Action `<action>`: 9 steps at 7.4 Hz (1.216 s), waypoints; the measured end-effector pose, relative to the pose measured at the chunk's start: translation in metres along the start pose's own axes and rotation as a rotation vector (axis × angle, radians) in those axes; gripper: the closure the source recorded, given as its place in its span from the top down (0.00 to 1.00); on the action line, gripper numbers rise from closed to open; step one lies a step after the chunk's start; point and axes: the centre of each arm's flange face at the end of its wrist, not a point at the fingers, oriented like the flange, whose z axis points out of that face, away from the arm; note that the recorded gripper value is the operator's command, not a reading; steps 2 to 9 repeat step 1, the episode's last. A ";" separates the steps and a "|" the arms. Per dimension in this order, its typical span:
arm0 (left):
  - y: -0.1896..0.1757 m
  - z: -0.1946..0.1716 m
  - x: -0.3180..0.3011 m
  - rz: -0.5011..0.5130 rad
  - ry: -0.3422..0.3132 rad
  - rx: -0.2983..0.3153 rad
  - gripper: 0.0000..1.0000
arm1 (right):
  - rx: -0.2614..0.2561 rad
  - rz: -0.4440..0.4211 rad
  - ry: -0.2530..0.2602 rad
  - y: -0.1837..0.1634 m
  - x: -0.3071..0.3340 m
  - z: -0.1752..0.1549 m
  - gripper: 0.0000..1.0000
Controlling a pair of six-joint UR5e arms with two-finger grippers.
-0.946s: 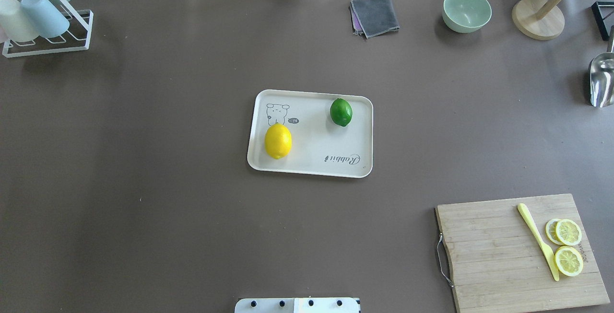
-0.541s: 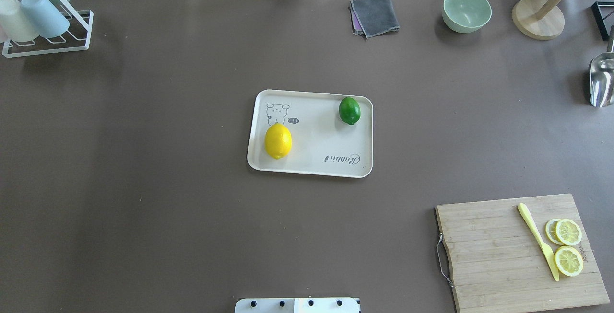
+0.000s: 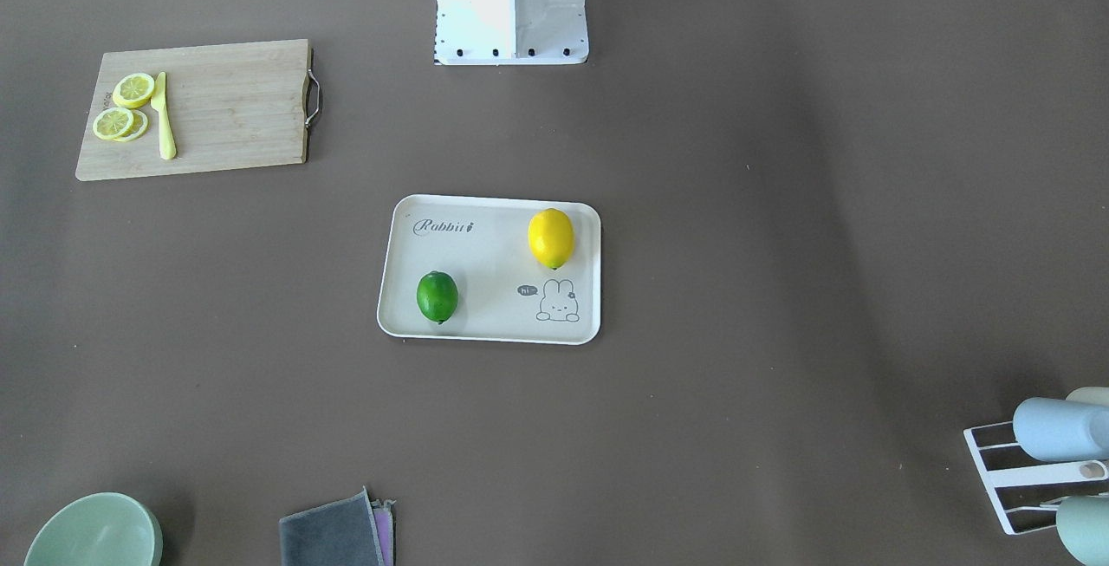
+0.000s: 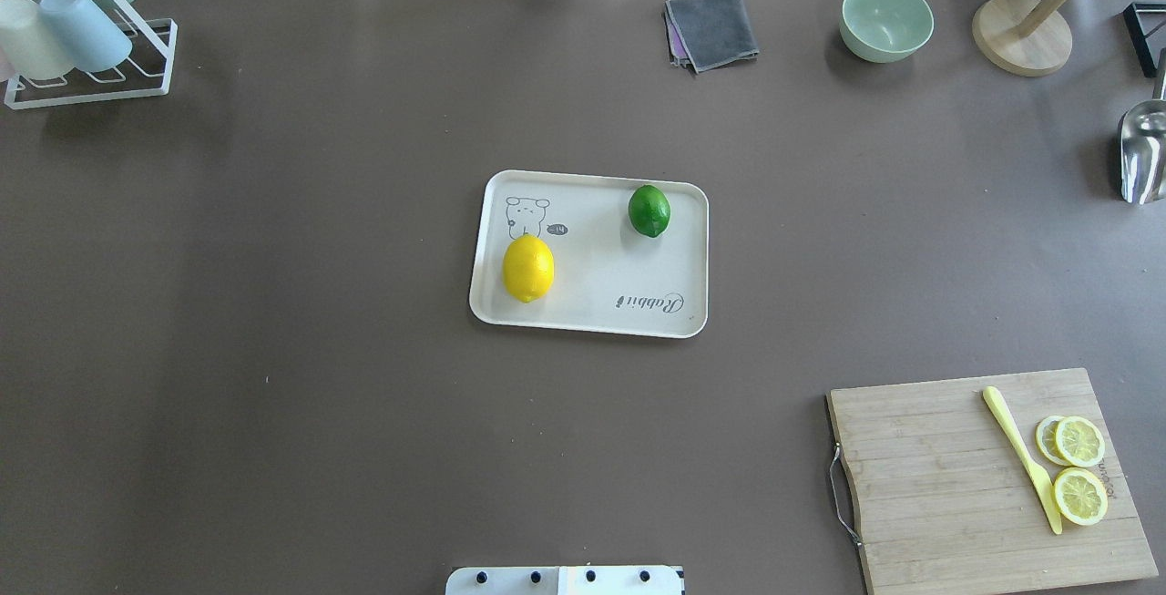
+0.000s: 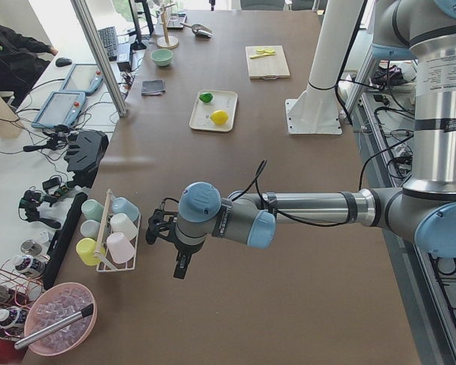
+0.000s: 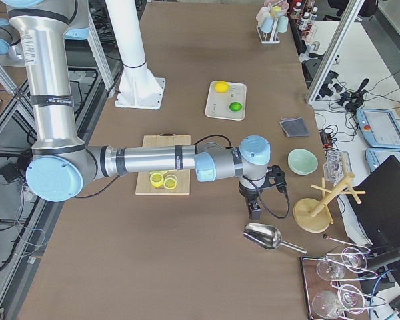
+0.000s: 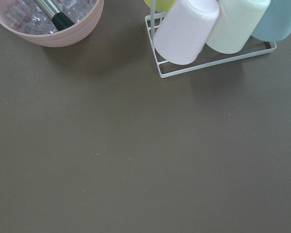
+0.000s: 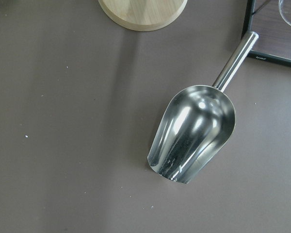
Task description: Place all lemons on tray
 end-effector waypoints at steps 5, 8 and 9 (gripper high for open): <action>0.000 0.000 0.000 -0.001 -0.001 -0.001 0.98 | 0.000 0.001 0.001 0.000 0.000 0.000 1.00; 0.000 0.000 0.000 -0.001 -0.001 -0.001 0.98 | 0.000 0.001 0.001 0.000 0.000 0.000 1.00; 0.000 0.000 0.000 -0.001 -0.001 -0.001 0.98 | 0.000 0.001 0.001 0.000 0.000 0.000 1.00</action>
